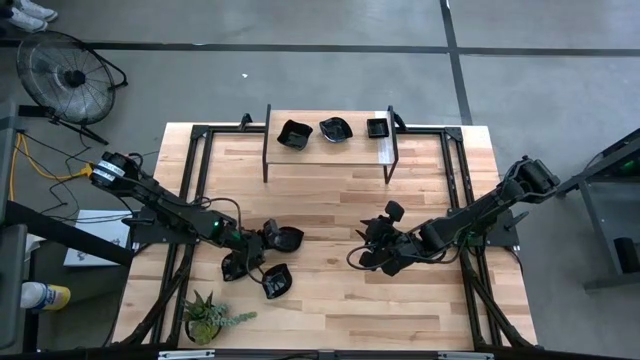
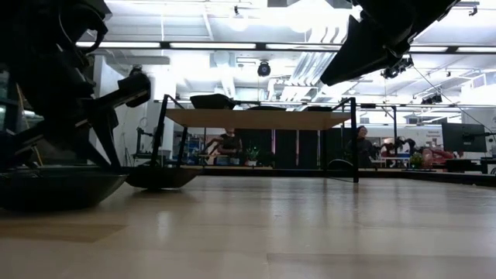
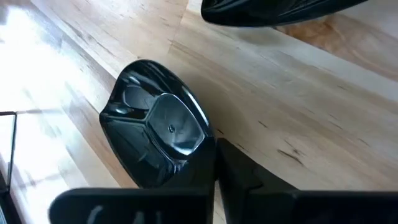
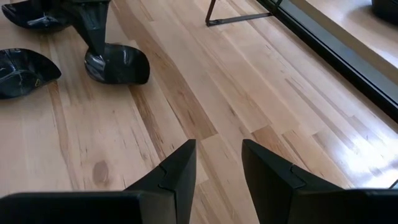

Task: Pick & Place Mini shaped plates
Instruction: Stack the black leaf shaped plate on top of the black leaf shaped plate on the shelf

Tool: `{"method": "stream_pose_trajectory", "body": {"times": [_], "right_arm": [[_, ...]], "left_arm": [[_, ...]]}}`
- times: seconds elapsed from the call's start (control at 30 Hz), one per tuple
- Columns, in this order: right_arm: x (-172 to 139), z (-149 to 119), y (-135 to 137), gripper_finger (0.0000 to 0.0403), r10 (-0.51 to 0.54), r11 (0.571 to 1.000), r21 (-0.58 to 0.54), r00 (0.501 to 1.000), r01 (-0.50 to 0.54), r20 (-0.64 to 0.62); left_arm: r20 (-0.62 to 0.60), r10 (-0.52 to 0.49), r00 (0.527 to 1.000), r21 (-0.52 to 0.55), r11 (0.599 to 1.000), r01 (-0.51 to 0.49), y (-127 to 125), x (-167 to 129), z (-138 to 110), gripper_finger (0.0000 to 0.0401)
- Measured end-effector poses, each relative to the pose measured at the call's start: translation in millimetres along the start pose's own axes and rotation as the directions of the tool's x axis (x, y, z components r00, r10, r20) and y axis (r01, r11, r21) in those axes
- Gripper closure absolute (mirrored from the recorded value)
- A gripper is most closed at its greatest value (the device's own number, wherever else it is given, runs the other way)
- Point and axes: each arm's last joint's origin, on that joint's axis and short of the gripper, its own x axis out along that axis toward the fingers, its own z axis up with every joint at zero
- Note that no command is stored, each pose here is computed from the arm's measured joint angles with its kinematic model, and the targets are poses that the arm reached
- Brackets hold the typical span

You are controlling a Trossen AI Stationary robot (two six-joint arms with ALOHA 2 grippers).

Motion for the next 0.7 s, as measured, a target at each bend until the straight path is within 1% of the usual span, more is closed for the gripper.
{"method": "stream_pose_trajectory", "body": {"times": [0.43, 0.57, 0.7], "right_arm": [[0, 0, 1, 0.0279, 0.023, 1.000, 0.000, 1.000, -0.023, -0.017], [0, 1, 2, 0.0279, 0.040, 0.999, 0.013, 0.999, -0.040, -0.007], [0, 5, 6, 0.0279, 0.080, 0.997, -0.013, 0.997, -0.079, 0.019]], "left_arm": [[-0.001, 0.013, 1.000, -0.003, 1.000, -0.013, 3, -1, 2, 0.0400], [0.002, 0.076, 0.997, -0.013, 0.997, -0.076, 18, -5, 13, 0.0400], [0.013, 0.135, 0.991, 0.035, 0.990, -0.135, 34, -10, 24, 0.0400]]}}
